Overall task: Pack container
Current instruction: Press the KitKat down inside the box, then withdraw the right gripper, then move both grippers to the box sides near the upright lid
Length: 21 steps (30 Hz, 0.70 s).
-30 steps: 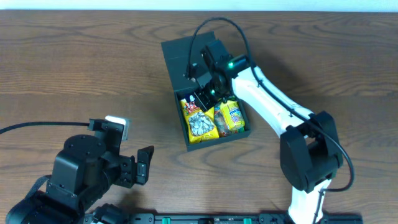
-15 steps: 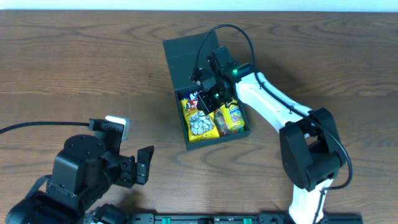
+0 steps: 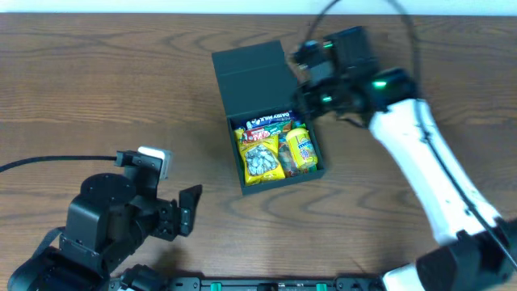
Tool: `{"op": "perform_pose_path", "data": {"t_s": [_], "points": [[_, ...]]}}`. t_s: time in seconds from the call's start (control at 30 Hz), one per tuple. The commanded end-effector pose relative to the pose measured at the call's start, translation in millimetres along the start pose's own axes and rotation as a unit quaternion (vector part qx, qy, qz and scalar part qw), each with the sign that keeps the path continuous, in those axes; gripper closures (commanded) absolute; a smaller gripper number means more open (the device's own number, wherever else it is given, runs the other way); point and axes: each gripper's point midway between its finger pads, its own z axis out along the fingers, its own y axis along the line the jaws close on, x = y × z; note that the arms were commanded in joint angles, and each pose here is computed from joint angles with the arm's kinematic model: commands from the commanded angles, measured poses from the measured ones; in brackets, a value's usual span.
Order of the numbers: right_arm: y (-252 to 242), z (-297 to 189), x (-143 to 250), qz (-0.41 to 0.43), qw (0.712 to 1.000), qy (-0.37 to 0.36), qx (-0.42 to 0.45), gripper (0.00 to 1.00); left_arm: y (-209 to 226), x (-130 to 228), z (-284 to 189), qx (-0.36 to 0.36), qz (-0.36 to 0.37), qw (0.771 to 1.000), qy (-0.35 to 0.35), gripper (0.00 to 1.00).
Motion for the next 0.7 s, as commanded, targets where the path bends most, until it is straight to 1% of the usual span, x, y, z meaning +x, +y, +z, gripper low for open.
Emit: {"op": "perform_pose_path", "data": {"t_s": [0.0, 0.03, 0.07, 0.1, 0.17, 0.27, 0.4, 0.47, 0.53, 0.6, 0.67], "points": [[-56.4, 3.1, 22.8, 0.086, 0.993, 0.04, 0.069, 0.98, -1.0, -5.3, 3.4, -0.001, 0.004, 1.0, 0.003, 0.68], [-66.5, 2.0, 32.1, 0.104, 0.99, 0.053, 0.076, 0.98, 2.3, -5.4, 8.4, -0.011, 0.004, 1.0, 0.008, 0.81], [-72.9, 2.4, 38.2, 0.113, 0.989, 0.061, 0.079, 0.99, 4.9, -5.3, 13.0, -0.018, 0.003, 1.0, 0.011, 0.91], [-80.3, 3.1, 46.4, 0.125, 0.986, 0.07, 0.083, 0.99, 8.7, -5.3, 20.0, -0.029, 0.001, 0.999, 0.016, 0.94], [-91.8, 6.7, 62.9, 0.154, 0.98, 0.088, 0.089, 0.98, 14.9, -4.6, 37.6, -0.046, -0.018, 0.998, 0.024, 0.94], [-96.5, 17.6, 84.4, 0.174, 0.975, 0.11, 0.082, 0.98, 18.2, 0.0, 69.9, -0.053, -0.056, 0.996, 0.038, 0.94], [-90.8, 39.5, 107.6, 0.183, 0.974, 0.124, 0.051, 0.98, 25.4, 18.0, 118.6, -0.068, -0.105, 0.989, 0.074, 0.94], [-91.4, 49.5, 119.4, 0.191, 0.972, 0.129, 0.046, 0.98, 26.2, 28.2, 140.4, -0.067, -0.116, 0.987, 0.093, 0.94], [-88.8, 60.6, 130.2, 0.206, 0.97, 0.129, 0.032, 0.99, 22.5, 37.7, 163.0, -0.052, -0.13, 0.984, 0.113, 0.94], [-83.0, 68.5, 135.4, 0.208, 0.97, 0.125, 0.008, 0.98, 14.6, 43.3, 181.8, -0.018, -0.143, 0.981, 0.127, 0.94], [-76.5, 75.6, 140.7, 0.209, 0.97, 0.122, -0.015, 0.98, 13.7, 48.0, 201.8, 0.006, -0.175, 0.974, 0.14, 0.94]]}}
